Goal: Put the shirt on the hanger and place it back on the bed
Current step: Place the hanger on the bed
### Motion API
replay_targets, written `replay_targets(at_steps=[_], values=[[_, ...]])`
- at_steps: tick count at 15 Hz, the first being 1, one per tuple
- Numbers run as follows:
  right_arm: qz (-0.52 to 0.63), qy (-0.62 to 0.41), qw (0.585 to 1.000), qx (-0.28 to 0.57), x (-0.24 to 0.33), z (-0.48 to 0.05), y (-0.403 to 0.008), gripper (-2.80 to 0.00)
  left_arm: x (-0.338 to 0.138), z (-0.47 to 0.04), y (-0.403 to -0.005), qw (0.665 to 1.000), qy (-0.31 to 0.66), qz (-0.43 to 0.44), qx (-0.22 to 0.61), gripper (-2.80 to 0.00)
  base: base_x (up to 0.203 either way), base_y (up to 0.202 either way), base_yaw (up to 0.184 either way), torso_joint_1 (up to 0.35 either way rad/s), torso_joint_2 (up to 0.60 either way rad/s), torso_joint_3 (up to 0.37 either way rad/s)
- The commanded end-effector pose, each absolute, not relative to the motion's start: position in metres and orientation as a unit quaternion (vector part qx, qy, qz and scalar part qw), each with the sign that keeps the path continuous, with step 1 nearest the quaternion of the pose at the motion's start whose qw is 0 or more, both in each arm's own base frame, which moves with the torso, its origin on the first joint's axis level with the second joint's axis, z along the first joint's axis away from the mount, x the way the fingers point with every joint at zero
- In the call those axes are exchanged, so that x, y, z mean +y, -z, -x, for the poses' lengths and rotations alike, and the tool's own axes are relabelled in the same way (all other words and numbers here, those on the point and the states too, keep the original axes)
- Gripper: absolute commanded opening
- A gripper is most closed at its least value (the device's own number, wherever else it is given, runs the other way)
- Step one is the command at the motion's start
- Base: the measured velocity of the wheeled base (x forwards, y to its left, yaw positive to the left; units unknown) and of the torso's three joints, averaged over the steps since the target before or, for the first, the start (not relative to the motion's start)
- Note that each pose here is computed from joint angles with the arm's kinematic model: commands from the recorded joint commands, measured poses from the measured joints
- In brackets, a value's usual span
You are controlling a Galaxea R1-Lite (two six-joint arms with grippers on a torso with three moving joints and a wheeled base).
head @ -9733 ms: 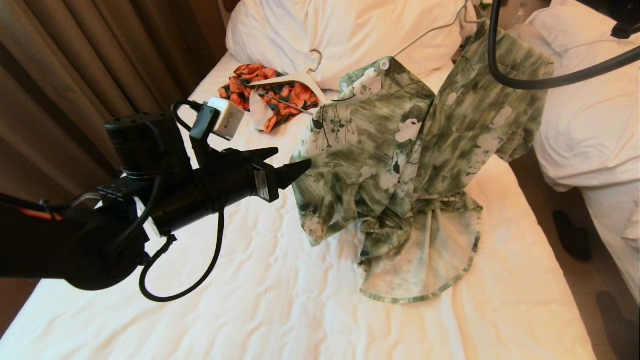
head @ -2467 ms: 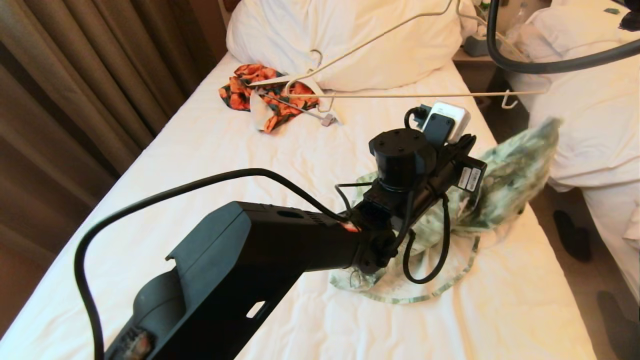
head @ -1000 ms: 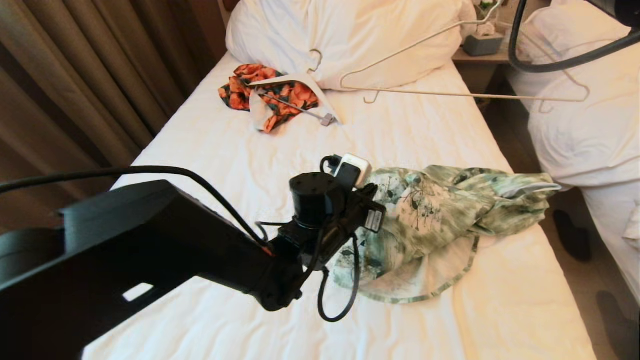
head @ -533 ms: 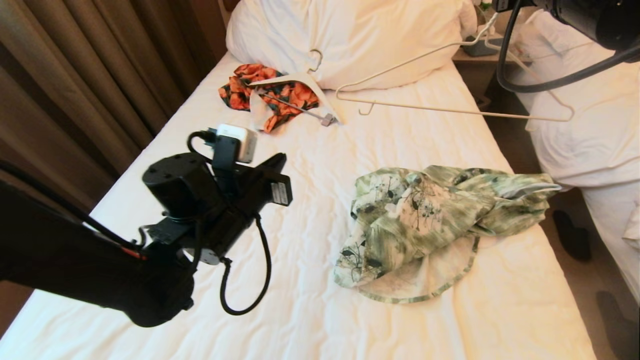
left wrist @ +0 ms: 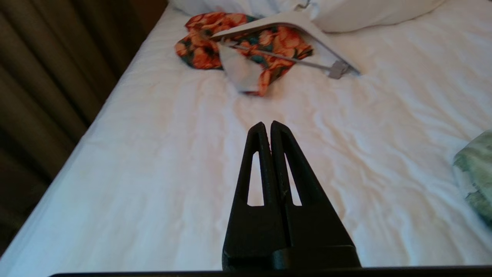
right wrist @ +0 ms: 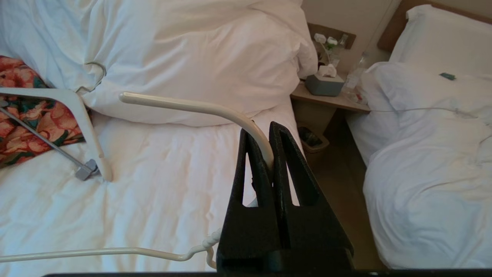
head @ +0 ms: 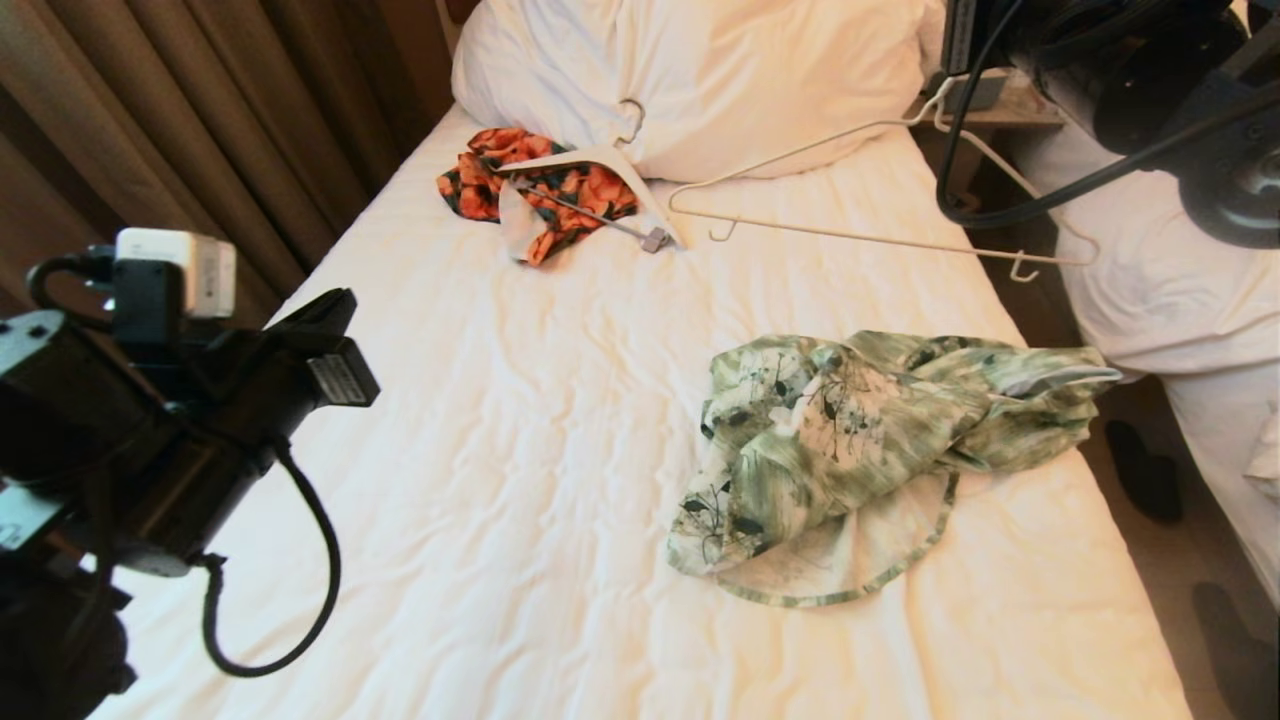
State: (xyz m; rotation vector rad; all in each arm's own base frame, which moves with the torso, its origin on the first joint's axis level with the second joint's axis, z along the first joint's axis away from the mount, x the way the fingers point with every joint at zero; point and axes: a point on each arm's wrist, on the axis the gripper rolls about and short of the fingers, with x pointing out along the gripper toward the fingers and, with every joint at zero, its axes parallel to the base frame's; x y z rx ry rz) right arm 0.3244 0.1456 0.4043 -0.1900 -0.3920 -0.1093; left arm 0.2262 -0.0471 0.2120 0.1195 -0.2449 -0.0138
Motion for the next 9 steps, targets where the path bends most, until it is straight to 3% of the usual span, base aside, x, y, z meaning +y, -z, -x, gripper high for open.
replay_targets(at_steps=[1,9], values=[[0.1,0.052,0.977,-0.18,0.151,-0.338,-0.39,-2.8,-0.027,-0.201,-0.214,0.989,-0.028,-0.061,-0.133,-2.8,0.0,0.0,0.0,0.0,0.0,0.0],[0.107,0.045,0.988,-0.105,0.155,-0.396,-0.334,-2.8,-0.008,-0.136,-0.214,0.988,-0.037,-0.026,-0.149,-2.8,0.0,0.0,0.0,0.0,0.0,0.0]])
